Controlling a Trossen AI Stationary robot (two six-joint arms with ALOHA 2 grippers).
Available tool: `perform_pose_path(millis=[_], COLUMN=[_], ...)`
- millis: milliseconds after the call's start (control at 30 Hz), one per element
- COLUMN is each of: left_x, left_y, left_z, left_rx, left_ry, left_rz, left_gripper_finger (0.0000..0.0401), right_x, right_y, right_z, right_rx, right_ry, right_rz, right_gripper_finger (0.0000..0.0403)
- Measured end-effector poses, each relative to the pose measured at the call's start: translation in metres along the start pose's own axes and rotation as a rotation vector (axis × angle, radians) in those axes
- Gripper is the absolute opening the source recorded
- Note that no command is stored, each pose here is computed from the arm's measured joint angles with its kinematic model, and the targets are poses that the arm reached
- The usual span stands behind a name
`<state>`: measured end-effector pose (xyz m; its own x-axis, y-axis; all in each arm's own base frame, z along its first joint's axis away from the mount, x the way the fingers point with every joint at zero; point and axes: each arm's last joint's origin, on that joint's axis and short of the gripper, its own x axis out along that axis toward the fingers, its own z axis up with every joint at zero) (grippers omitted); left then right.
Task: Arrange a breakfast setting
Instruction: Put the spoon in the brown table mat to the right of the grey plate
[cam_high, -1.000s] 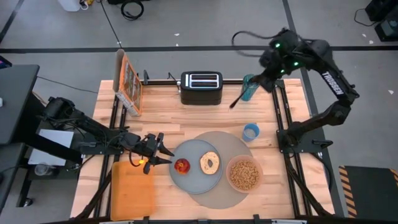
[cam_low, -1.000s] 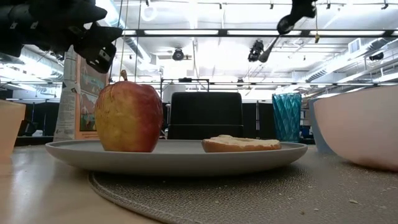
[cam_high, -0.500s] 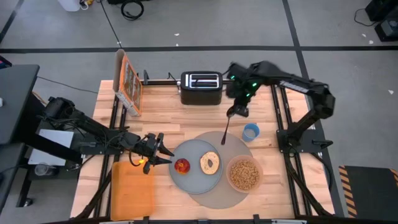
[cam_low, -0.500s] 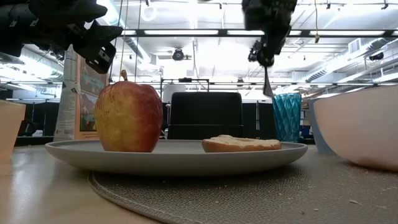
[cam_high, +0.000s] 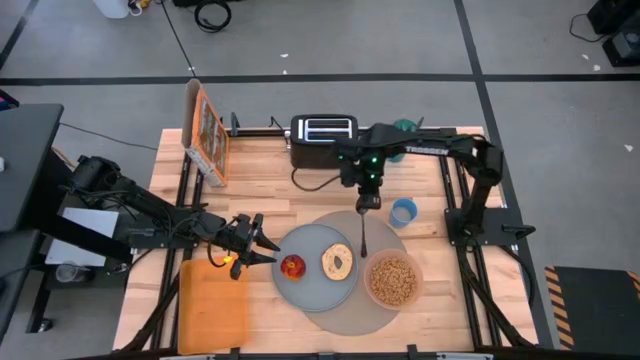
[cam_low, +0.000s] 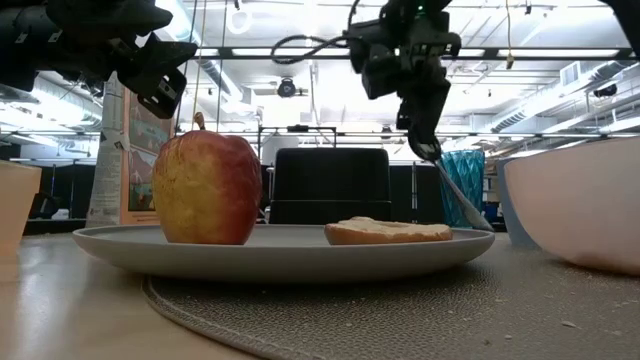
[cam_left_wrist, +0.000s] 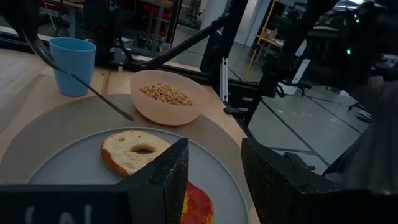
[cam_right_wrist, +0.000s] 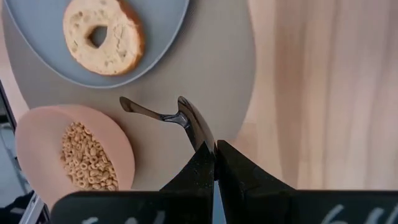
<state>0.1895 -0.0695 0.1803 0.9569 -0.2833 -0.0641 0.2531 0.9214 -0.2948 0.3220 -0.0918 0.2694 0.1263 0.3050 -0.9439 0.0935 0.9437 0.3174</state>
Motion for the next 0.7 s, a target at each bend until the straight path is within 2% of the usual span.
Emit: perform_pose_path(millis=[167, 267, 600, 700], left_x=[0.0, 0.0, -0.001, -0.001], left_y=[0.0, -0.001, -0.006, -0.006], left_z=[0.0, -0.001, -0.003, -0.003], left_rx=[0.0, 0.001, 0.004, 0.004], left_ry=[0.005, 0.007, 0.018, 0.018], left_rz=[0.001, -0.005, -0.031, -0.031], left_gripper_finger=[0.0156, 0.0156, 0.0156, 0.0156], right_x=[0.018, 0.023, 0.05, 0.056], right_y=[0.003, 0.003, -0.002, -0.001], right_z=[0.008, 0.01, 0.0, 0.0], right_rx=[-0.009, -0.009, 0.095, 0.102], right_ry=[0.049, 0.014, 0.055, 0.042], right_rz=[0.034, 0.082, 0.131, 0.181], right_gripper_finger=[0.0014, 0.0014, 0.0014, 0.0014])
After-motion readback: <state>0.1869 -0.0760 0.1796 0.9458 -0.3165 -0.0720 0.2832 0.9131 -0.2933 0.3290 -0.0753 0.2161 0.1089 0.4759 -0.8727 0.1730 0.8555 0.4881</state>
